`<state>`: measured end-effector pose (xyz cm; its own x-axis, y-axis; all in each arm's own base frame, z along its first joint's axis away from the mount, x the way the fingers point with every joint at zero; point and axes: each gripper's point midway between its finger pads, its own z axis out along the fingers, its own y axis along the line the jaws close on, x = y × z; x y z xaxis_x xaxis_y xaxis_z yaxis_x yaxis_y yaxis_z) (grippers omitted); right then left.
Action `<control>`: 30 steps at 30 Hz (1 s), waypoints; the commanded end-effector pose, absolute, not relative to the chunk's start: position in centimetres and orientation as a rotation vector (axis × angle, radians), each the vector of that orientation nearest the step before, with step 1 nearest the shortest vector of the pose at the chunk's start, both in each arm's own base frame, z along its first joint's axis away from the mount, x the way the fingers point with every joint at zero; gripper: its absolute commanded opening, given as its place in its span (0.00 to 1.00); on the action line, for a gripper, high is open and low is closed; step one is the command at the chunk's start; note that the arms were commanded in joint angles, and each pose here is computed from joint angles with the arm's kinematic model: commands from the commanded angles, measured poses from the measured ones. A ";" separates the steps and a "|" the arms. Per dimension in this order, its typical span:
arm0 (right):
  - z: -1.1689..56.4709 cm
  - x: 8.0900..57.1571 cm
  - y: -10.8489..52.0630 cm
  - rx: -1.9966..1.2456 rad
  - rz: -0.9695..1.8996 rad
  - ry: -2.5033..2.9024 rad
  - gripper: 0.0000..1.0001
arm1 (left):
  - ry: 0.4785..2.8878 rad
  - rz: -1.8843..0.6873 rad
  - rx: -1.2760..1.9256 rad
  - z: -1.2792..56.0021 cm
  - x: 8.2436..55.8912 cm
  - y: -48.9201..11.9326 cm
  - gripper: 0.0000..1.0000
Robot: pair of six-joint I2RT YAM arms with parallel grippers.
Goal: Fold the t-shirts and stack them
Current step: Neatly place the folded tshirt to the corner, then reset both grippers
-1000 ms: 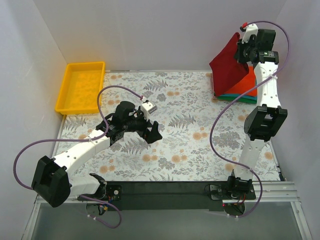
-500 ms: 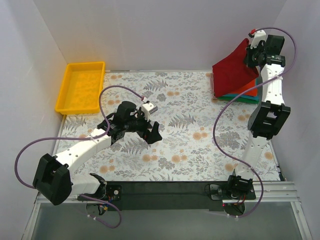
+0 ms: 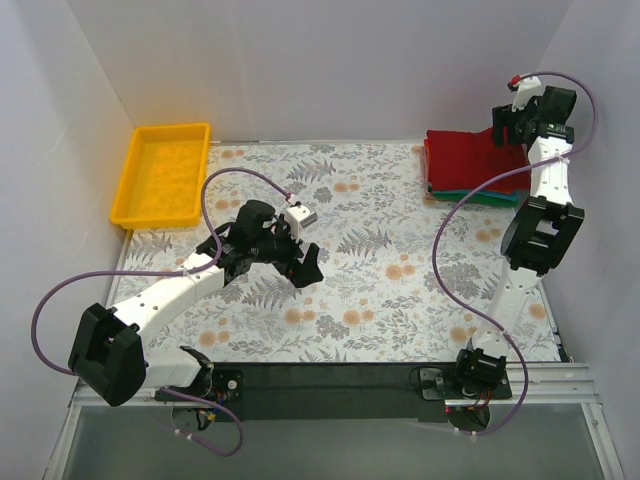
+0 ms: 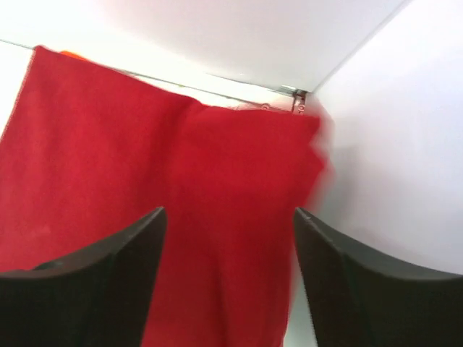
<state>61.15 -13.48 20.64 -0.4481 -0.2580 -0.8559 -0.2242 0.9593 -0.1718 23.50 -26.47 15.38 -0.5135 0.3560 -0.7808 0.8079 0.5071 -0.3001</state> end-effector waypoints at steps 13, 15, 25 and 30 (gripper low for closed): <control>29.2 59.6 -11.0 -0.433 -0.088 1.896 0.95 | 2.209 -0.852 0.754 16.8 25.4 -24.5 0.97; 30.2 58.4 -9.4 -0.459 -0.051 1.897 0.95 | 2.236 -0.865 0.693 17.8 26.3 -24.2 0.97; 28.9 47.0 3.0 -0.580 0.293 2.103 0.98 | 2.369 -0.863 0.281 20.5 33.6 -16.6 0.97; 26.6 40.7 7.5 -0.595 0.515 2.164 0.98 | 2.370 -0.814 0.142 20.0 34.8 -12.2 0.97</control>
